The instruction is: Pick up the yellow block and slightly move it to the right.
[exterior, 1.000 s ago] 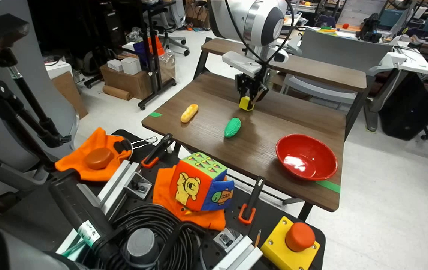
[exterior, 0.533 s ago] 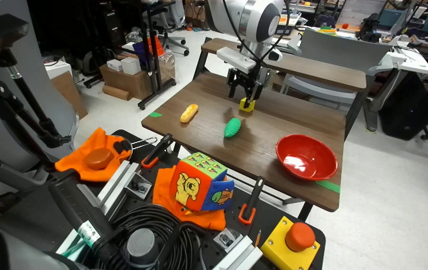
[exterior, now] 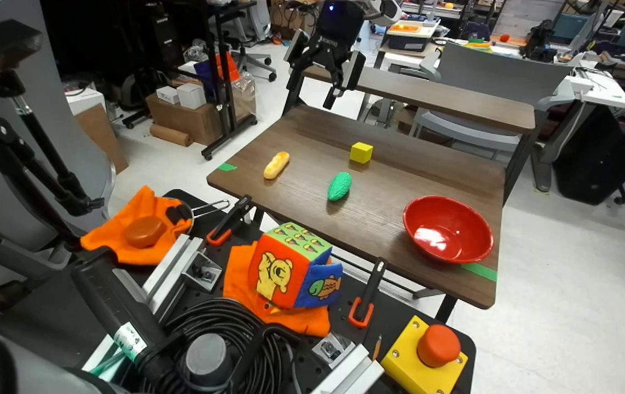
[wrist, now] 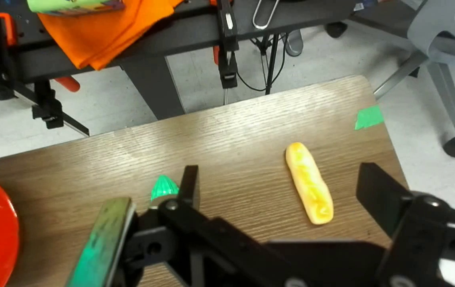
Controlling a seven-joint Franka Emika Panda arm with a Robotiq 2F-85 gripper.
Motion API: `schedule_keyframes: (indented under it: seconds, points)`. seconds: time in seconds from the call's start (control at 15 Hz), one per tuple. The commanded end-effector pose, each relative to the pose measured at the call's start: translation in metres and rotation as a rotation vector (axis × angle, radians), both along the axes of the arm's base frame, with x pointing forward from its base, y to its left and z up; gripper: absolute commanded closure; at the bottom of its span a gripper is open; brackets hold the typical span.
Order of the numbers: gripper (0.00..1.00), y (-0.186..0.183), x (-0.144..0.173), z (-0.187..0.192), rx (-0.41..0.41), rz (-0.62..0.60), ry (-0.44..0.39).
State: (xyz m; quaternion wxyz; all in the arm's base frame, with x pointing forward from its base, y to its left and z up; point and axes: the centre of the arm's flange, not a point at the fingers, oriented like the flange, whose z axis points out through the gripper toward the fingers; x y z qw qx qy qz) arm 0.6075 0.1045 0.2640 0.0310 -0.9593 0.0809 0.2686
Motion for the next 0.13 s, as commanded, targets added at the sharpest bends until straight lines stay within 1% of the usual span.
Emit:
schedule_keyframes:
  seconds: [0.0,0.07]
  points:
    - [0.00,-0.0003,-0.0033,0.0059,0.002,0.003,0.000]
    - [0.00,-0.0006,-0.0058,0.0061,0.003,0.006,0.003]
